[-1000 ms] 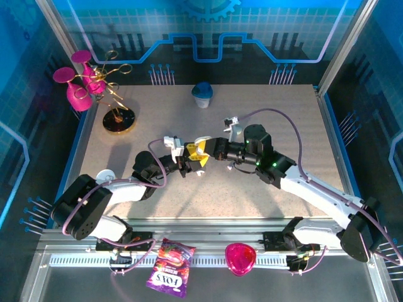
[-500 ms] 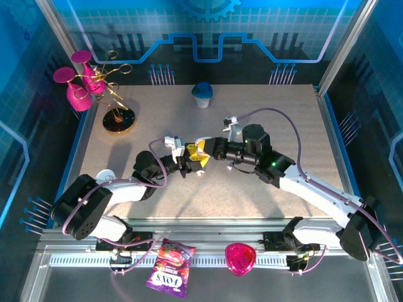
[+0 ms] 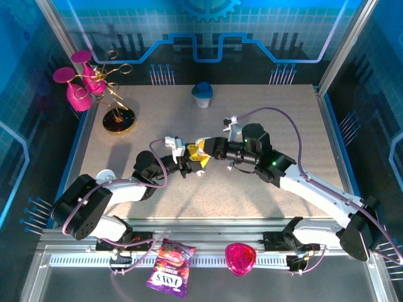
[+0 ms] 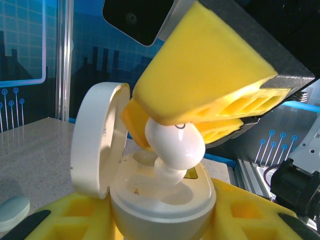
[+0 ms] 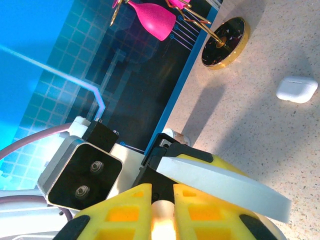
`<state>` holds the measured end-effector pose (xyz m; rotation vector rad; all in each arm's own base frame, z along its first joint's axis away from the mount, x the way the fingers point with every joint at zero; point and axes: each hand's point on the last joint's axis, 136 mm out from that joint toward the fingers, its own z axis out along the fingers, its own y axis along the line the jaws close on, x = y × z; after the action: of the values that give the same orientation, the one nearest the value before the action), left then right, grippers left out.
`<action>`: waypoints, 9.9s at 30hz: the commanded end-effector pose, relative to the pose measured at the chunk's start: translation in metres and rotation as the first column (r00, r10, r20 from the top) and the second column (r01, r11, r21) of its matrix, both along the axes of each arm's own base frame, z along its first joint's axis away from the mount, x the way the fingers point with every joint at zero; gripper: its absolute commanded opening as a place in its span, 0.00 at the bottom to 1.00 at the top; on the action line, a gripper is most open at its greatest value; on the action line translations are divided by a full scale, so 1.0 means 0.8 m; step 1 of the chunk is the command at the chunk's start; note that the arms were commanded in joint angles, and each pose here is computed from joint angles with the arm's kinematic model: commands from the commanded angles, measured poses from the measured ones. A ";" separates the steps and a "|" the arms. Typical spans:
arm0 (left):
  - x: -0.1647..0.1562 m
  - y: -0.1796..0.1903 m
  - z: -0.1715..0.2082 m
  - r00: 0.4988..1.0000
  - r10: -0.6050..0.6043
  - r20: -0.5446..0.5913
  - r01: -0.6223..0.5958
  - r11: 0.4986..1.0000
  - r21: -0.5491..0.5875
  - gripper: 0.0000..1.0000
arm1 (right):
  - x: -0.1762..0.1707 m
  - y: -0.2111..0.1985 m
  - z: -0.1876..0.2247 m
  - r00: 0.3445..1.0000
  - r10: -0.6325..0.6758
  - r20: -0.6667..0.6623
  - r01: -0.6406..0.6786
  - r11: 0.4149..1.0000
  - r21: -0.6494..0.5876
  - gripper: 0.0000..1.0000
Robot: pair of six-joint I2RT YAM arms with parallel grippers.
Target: Insert the wireless bluetooth earbuds into the charging case
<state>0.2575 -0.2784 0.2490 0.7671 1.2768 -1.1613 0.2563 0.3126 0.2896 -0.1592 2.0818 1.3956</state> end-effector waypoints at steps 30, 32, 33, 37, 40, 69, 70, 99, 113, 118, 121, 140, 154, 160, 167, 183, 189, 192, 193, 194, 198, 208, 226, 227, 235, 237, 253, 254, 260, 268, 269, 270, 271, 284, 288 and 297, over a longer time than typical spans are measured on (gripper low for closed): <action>-0.007 0.003 0.035 0.994 0.014 0.112 -0.008 0.999 -0.051 0.25 | -0.011 0.008 -0.012 0.999 0.037 -0.016 -0.038 0.996 -0.076 0.27; -0.007 0.003 0.034 0.993 0.016 0.113 -0.011 0.999 -0.049 0.25 | -0.013 0.006 -0.005 0.999 0.037 0.008 -0.036 0.997 -0.069 0.32; -0.007 0.003 0.034 0.993 0.016 0.114 -0.010 0.999 -0.048 0.25 | -0.013 0.005 -0.001 0.999 0.035 0.018 -0.034 0.997 -0.065 0.34; -0.006 0.003 0.033 0.993 0.016 0.113 -0.011 0.999 -0.047 0.25 | -0.019 0.002 0.013 0.997 0.043 0.061 -0.040 0.998 -0.049 0.40; -0.006 0.003 0.032 0.994 0.017 0.111 -0.012 0.999 -0.046 0.25 | -0.026 0.002 0.023 0.993 0.063 0.099 -0.059 0.997 -0.043 0.45; -0.010 0.001 0.032 0.991 0.001 0.133 0.003 0.999 -0.035 0.25 | -0.030 -0.051 0.029 0.915 0.047 0.402 0.131 0.905 -0.404 1.00; -0.011 0.001 0.032 0.991 0.000 0.133 0.005 0.999 -0.036 0.25 | -0.028 -0.048 0.028 0.918 0.048 0.395 0.126 0.906 -0.404 1.00; -0.020 0.002 0.041 0.989 -0.026 0.142 0.033 0.998 -0.045 0.25 | -0.002 -0.033 0.007 0.955 0.047 0.293 0.074 0.918 -0.389 0.97; -0.025 0.001 0.041 0.988 -0.042 0.148 0.049 0.998 -0.042 0.25 | 0.011 -0.044 0.005 0.965 -0.016 0.263 0.119 0.916 -0.382 0.93; -0.027 0.001 0.041 0.988 -0.046 0.147 0.052 0.998 -0.041 0.25 | 0.011 -0.044 0.003 0.966 -0.014 0.258 0.117 0.914 -0.388 0.93; -0.026 0.002 0.039 0.988 -0.042 0.148 0.048 0.998 -0.039 0.25 | 0.006 -0.039 0.010 0.962 0.011 0.273 0.092 0.928 -0.361 0.93; -0.025 0.000 0.039 0.989 -0.046 0.142 0.052 0.998 -0.039 0.25 | -0.008 -0.027 -0.004 0.949 0.097 0.299 0.041 0.904 -0.425 0.97; -0.028 0.001 0.041 0.988 -0.048 0.149 0.055 0.998 -0.041 0.25 | 0.008 -0.038 -0.002 0.956 0.029 0.291 0.100 0.902 -0.420 0.94; -0.028 0.001 0.040 0.988 -0.050 0.148 0.056 0.998 -0.040 0.25 | 0.015 -0.043 0.003 0.957 0.000 0.290 0.124 0.903 -0.412 0.93; -0.027 0.001 0.042 0.987 -0.045 0.155 0.052 0.998 -0.042 0.25 | 0.017 -0.049 0.006 0.956 -0.010 0.292 0.137 0.898 -0.419 0.92; -0.004 0.000 0.026 0.989 0.023 0.149 -0.020 1.000 -0.021 0.25 | -0.032 -0.066 0.043 0.919 0.015 0.394 0.181 0.872 -0.455 0.83; 0.007 -0.001 0.019 0.987 0.049 0.156 -0.048 0.999 -0.008 0.24 | -0.047 -0.027 0.047 0.917 0.078 0.391 0.117 0.885 -0.450 0.54; 0.009 -0.001 0.017 0.987 0.052 0.155 -0.052 0.999 -0.002 0.24 | -0.045 -0.009 0.045 0.916 0.100 0.388 0.103 0.878 -0.467 0.51; 0.008 -0.001 0.016 0.987 0.051 0.154 -0.051 0.999 -0.001 0.24 | -0.043 -0.005 0.044 0.914 0.104 0.391 0.103 0.874 -0.474 0.51; 0.008 -0.001 0.016 0.987 0.052 0.154 -0.052 0.999 -0.001 0.24 | -0.039 -0.001 0.043 0.913 0.106 0.393 0.107 0.869 -0.483 0.51; 0.006 0.000 0.018 0.986 0.051 0.157 -0.051 0.999 -0.005 0.24 | -0.026 0.007 0.036 0.917 0.094 0.388 0.132 0.845 -0.518 0.51; 0.002 0.001 0.022 0.986 0.047 0.162 -0.046 0.999 -0.008 0.24 | -0.013 -0.004 0.018 0.938 0.044 0.345 0.172 0.802 -0.572 0.43; -0.003 0.000 0.033 0.987 0.023 0.161 -0.019 1.000 -0.025 0.24 | -0.003 -0.004 -0.012 0.962 0.045 0.271 0.144 0.758 -0.636 0.33; -0.003 0.000 0.032 0.987 0.022 0.159 -0.018 1.000 -0.025 0.24 | -0.002 -0.003 -0.014 0.963 0.046 0.267 0.142 0.755 -0.640 0.32; -0.003 0.000 0.034 0.986 0.020 0.164 -0.016 0.999 -0.028 0.24 | 0.005 -0.003 -0.026 0.969 0.045 0.242 0.136 0.723 -0.678 0.23; -0.004 0.000 0.033 0.986 0.020 0.163 -0.016 1.000 -0.027 0.24 | 0.006 -0.004 -0.029 0.971 0.043 0.233 0.135 0.707 -0.694 0.19; 0.008 -0.003 0.023 0.988 0.038 0.149 -0.037 0.999 -0.015 0.24 | -0.013 -0.023 0.004 0.969 0.042 0.244 0.116 0.792 -0.599 0.13; 0.008 -0.003 0.022 0.989 0.039 0.145 -0.037 0.999 -0.015 0.24 | -0.014 -0.025 0.007 0.970 0.040 0.240 0.111 0.806 -0.582 0.13; 0.013 0.000 0.016 0.988 0.055 0.143 -0.054 0.998 -0.007 0.24 | -0.028 -0.050 0.004 0.979 0.013 0.205 0.100 0.844 -0.528 0.13; 0.014 0.013 0.014 0.986 0.076 0.145 -0.077 0.997 -0.002 0.24 | -0.035 -0.115 -0.046 0.993 -0.109 0.054 0.122 0.870 -0.477 0.13; 0.013 0.014 0.015 0.986 0.078 0.150 -0.078 0.997 -0.003 0.24 | -0.038 -0.126 -0.065 0.993 -0.120 0.005 0.107 0.861 -0.498 0.13; 0.012 0.015 0.015 0.985 0.078 0.151 -0.079 0.997 -0.001 0.24 | -0.039 -0.136 -0.083 0.990 -0.136 -0.033 0.098 0.845 -0.526 0.13; 0.010 0.016 0.014 0.985 0.079 0.152 -0.080 0.997 0.000 0.24 | -0.040 -0.149 -0.104 0.984 -0.161 -0.074 0.092 0.820 -0.564 0.13; -0.005 0.023 0.021 0.982 0.070 0.173 -0.071 0.997 0.000 0.24 | -0.083 -0.218 -0.276 0.853 -0.265 -0.450 -0.190 0.646 -0.740 0.13; -0.007 0.022 0.023 0.982 0.060 0.179 -0.061 0.998 -0.001 0.24 | -0.081 -0.213 -0.296 0.831 -0.247 -0.499 -0.248 0.638 -0.729 0.13; -0.011 0.024 0.027 0.982 0.062 0.177 -0.063 0.998 -0.004 0.25 | -0.051 -0.197 -0.309 0.814 -0.216 -0.540 -0.331 0.590 -0.736 0.22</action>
<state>0.2555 -0.2628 0.2648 0.7871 1.1828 -1.0319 0.2019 0.1464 0.0323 -0.1430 3.1870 0.3283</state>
